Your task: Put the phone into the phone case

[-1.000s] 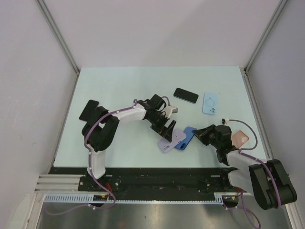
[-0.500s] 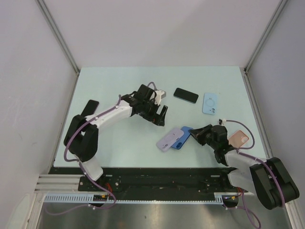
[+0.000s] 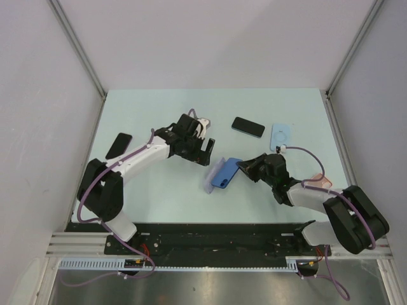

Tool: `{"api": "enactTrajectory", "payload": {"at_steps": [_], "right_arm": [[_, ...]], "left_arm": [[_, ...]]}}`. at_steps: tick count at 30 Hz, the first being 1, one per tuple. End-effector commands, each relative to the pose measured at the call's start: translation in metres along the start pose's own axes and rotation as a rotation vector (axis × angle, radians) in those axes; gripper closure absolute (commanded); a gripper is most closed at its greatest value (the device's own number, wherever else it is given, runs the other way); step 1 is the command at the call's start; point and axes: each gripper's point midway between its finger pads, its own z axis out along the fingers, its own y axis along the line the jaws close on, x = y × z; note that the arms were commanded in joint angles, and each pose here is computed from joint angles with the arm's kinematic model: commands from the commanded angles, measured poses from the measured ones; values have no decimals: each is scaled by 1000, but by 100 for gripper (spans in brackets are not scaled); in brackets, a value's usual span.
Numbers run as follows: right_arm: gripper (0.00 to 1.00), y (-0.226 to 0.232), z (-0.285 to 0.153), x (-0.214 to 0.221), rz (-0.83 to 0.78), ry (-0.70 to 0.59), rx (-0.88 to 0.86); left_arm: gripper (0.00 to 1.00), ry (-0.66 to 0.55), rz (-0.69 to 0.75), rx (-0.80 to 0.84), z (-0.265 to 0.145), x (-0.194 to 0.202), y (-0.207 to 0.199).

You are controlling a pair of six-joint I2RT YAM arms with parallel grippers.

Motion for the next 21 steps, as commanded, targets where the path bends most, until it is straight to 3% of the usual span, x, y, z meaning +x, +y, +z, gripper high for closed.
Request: {"api": "enactTrajectory", "payload": {"at_steps": [1,10,18,21], "right_arm": [[100,41,17,-5,3,-41,-83],[100,48,16,-12,-195,-45,5],[100,38,-17,-11,-422,41,128],[100,32,-35,-11,-492,91,155]], "left_arm": [[0,-16,-83,-71,-11,4,21],[4,15,-140,57,1,2,17],[30,117,-183,103,37,6,17],[34,133,-208,128,49,13,14]]}}
